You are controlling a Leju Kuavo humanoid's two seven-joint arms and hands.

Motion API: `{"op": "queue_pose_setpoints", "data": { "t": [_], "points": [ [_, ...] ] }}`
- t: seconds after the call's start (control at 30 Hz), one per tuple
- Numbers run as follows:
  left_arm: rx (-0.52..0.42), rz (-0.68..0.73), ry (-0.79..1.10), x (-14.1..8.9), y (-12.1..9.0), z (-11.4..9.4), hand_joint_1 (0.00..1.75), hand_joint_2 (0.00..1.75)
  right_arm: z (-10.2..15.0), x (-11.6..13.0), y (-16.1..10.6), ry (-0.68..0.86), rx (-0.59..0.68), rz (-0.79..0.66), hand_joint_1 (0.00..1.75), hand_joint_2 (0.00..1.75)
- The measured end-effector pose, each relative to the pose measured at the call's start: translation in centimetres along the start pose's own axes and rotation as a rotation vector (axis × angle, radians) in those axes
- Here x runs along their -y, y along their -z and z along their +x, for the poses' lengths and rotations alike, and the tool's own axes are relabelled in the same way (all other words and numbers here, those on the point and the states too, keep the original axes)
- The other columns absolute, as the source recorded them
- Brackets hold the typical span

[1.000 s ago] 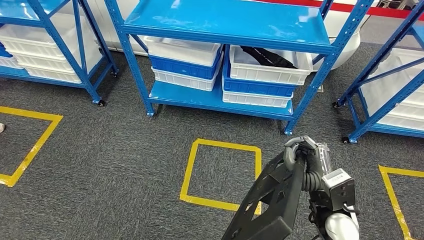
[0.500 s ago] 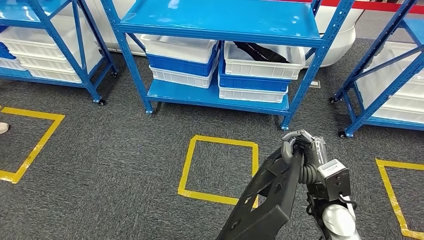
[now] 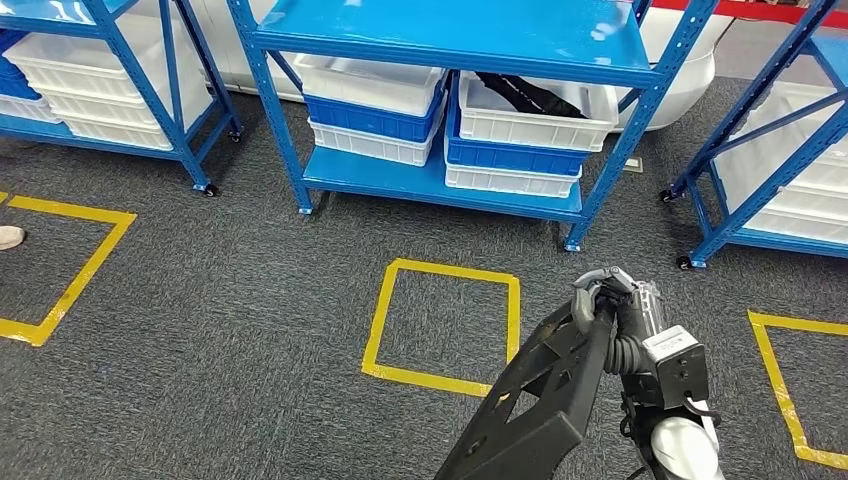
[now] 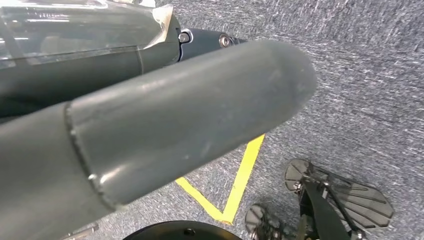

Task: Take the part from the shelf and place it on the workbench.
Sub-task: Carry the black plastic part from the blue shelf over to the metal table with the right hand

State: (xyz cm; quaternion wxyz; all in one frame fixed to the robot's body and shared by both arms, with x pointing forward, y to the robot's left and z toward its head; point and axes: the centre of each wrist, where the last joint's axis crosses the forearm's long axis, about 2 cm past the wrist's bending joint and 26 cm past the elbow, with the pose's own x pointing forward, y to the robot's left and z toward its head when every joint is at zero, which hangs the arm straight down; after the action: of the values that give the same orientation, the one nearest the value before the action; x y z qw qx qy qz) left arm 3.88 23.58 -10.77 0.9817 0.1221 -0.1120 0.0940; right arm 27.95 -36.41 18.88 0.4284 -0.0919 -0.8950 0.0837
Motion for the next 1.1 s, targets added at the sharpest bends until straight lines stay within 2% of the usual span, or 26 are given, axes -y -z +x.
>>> {"op": "queue_pose_setpoints", "data": {
  "t": [0.43, 1.1],
  "points": [
    [0.0, -0.011, 0.017, -0.4, 0.1, -0.5, 0.0, 0.0, -0.3, 1.6, -1.6, -0.045, -0.025, -0.008, 1.75, 1.75],
    [-0.004, -0.006, 0.016, 0.2, -0.1, -0.3, 0.0, 0.0, -0.7, 3.1, 0.0, -0.076, -0.009, 0.009, 1.75, 1.75]
  ]
}}
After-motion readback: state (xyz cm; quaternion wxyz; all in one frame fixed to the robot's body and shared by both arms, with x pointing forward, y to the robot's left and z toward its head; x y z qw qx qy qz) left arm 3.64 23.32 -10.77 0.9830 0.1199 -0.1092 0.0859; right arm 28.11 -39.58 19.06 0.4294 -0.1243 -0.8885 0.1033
